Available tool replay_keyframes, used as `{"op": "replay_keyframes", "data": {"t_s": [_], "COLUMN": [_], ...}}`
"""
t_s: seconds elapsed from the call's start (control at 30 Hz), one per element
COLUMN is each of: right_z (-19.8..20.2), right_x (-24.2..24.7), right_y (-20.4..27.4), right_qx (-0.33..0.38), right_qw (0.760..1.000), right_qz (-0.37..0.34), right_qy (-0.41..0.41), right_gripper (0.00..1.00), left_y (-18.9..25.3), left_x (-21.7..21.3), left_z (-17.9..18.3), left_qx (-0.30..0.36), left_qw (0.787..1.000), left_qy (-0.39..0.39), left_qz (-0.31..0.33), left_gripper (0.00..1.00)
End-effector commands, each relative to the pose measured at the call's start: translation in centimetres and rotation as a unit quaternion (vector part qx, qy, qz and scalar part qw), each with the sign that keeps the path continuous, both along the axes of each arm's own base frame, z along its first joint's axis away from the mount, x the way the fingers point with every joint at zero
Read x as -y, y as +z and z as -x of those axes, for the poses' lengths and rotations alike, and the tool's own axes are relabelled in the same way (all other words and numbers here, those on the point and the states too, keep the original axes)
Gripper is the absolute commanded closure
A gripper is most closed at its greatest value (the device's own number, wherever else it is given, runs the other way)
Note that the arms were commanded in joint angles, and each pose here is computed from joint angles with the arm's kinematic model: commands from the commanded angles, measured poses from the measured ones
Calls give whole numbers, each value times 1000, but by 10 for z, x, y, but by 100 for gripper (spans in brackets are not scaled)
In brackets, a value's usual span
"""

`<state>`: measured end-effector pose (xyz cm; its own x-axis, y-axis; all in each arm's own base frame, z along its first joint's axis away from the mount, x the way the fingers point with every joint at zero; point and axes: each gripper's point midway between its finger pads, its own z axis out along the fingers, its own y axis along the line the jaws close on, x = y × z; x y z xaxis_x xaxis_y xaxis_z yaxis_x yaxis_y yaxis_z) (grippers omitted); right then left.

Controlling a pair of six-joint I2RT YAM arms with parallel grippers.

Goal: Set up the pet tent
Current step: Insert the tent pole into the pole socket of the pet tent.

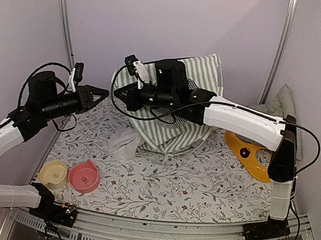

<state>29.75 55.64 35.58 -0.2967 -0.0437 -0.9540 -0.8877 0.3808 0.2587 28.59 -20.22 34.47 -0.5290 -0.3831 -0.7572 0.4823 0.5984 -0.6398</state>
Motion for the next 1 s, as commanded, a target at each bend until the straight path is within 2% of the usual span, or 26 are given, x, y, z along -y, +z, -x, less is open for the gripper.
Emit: {"op": "replay_keyframes", "data": {"t_s": [0.0, 0.37, 0.57, 0.83, 0.97], "right_z": [3, 4, 5, 5, 6], "right_x": [3, 4, 4, 4, 4], "right_y": [1, -15, -19, -26, -29], "right_qx": [1, -1, -3, -6, -7], "right_qw": [1000, 1000, 1000, 1000, 999], "right_qz": [-7, 11, 17, 27, 30], "right_qy": [4, 6, 8, 9, 11], "right_gripper": [100, 100, 100, 100, 100], "left_y": [20, 18, 19, 15, 17], "left_x": [-4, 4, 5, 9, 11], "left_z": [-9, -31, -38, -44, -44], "left_qx": [14, -3, 0, -4, 2], "left_qw": [1000, 1000, 1000, 1000, 1000], "left_qy": [13, 7, 7, 0, -3], "left_qz": [10, 6, 8, 7, 10], "left_gripper": [70, 67, 78, 80, 87]}}
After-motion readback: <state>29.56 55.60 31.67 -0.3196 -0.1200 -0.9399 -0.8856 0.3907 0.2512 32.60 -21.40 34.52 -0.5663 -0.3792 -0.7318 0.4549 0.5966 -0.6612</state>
